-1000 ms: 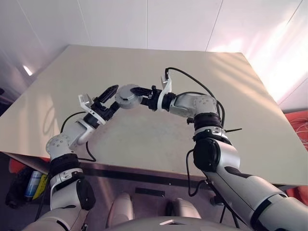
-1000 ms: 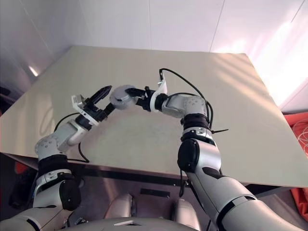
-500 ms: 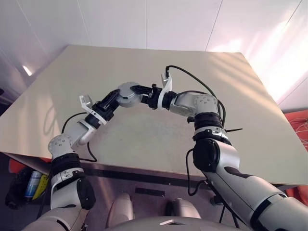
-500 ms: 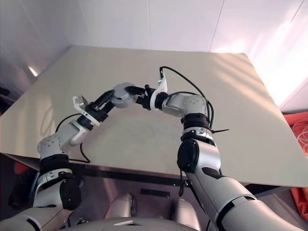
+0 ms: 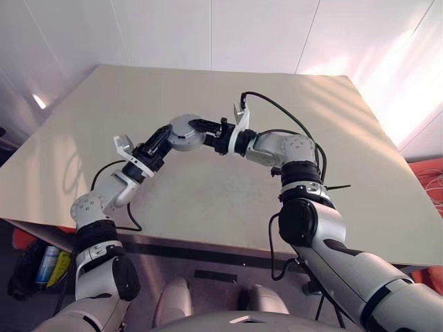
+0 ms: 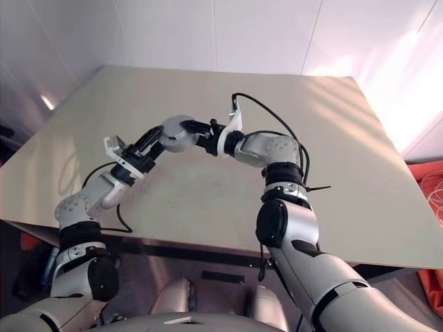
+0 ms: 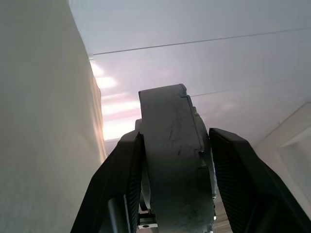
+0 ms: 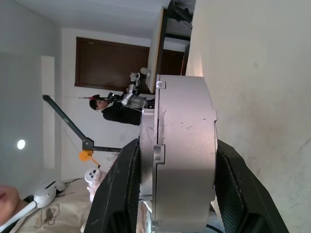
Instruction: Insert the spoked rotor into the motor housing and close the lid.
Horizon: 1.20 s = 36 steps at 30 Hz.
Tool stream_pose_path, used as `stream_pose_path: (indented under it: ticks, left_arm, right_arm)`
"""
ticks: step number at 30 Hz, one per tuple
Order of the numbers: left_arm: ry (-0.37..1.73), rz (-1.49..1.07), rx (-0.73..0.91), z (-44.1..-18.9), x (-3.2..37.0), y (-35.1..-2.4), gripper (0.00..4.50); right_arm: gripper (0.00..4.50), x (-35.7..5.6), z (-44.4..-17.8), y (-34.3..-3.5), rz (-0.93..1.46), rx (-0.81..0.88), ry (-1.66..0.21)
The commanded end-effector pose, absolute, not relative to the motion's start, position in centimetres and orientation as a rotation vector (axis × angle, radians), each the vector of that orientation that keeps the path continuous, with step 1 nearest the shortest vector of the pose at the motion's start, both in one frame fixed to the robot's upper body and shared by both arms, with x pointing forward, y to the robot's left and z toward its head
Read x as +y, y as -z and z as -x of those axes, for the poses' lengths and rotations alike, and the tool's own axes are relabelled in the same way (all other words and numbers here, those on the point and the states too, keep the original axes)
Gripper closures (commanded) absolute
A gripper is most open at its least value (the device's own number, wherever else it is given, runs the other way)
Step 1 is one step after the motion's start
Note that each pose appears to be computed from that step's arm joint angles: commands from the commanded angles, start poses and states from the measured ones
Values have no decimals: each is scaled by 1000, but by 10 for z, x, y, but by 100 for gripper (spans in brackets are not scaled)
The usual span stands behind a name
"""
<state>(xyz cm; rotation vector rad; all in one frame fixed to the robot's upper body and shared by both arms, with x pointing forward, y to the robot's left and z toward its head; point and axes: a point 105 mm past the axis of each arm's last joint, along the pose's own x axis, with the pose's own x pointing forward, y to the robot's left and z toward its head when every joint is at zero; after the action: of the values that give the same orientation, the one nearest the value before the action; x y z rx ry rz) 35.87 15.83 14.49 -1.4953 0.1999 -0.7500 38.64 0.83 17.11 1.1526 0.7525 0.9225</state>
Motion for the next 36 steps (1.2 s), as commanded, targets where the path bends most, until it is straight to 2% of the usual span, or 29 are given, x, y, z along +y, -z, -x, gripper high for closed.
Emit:
stream_pose_path:
  ticks: [1, 13, 14, 16, 36]
  left_arm:
    - [960, 1481, 189, -346, 134, -178, 265]
    - [965, 1458, 243, -341, 117, -173, 265]
    - [962, 1460, 239, -341, 118, -174, 300]
    - [955, 1461, 237, -342, 118, -173, 318]
    - [921, 1490, 196, -344, 127, -174, 318]
  right_arm:
    - [245, 15, -387, -194, -1131, 692, -978]
    - [245, 16, -387, -195, -1128, 685, -980]
    - [245, 15, -387, -195, -1127, 685, -979]
    - [245, 15, -387, -195, -1127, 684, -977]
    - [245, 16, -388, -189, -1062, 669, -959]
